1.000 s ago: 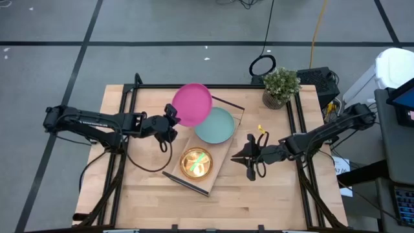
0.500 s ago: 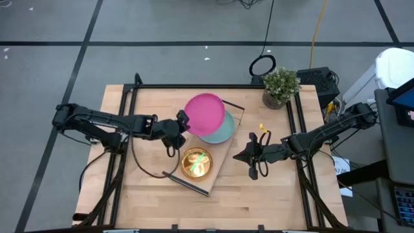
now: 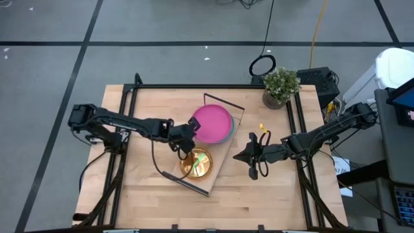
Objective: Place and stack plates onto a shelf
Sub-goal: Stack the pink plate on top of the blue plate on the shelf, then return to Home Position
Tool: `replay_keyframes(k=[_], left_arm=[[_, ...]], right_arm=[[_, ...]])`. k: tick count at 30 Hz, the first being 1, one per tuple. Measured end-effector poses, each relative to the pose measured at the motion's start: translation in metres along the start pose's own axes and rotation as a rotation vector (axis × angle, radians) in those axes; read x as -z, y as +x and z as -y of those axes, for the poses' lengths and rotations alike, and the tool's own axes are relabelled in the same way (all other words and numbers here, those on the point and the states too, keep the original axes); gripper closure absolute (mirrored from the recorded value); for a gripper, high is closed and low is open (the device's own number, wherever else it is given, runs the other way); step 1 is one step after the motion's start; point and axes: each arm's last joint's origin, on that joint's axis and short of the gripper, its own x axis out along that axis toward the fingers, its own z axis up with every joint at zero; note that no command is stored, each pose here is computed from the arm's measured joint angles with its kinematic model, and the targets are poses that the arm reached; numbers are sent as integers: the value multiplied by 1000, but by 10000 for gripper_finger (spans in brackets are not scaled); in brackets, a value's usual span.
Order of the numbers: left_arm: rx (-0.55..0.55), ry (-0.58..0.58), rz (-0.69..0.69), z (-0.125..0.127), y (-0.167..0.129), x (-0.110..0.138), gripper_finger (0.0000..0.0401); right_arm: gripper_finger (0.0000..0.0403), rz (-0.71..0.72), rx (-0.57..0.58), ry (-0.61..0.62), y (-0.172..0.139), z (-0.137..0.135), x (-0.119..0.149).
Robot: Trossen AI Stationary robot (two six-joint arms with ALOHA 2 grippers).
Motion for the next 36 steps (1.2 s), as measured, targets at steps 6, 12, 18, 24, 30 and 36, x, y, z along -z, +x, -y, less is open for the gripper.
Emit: replay_keyframes(k=[6, 12, 18, 24, 30, 36], left_arm=[[-38, -32, 16, -5, 5, -1, 376], [-73, -50, 35, -9, 6, -2, 374], [-71, -73, 39, -9, 9, -2, 352], [-73, -119, 37, -10, 10, 0, 305], [-59, -215, 50, -7, 4, -5, 288], [-48, -267, 66, -2, 1, -13, 288]], right_arm=[[403, 0, -1, 0, 0, 0, 0], [403, 0, -1, 5, 0, 0, 0], [403, 6, -4, 10, 0, 0, 0], [403, 10, -18, 6, -2, -3, 0], [403, 43, -44, -16, -12, -6, -5], [403, 68, -53, -83, -16, -6, -8]])
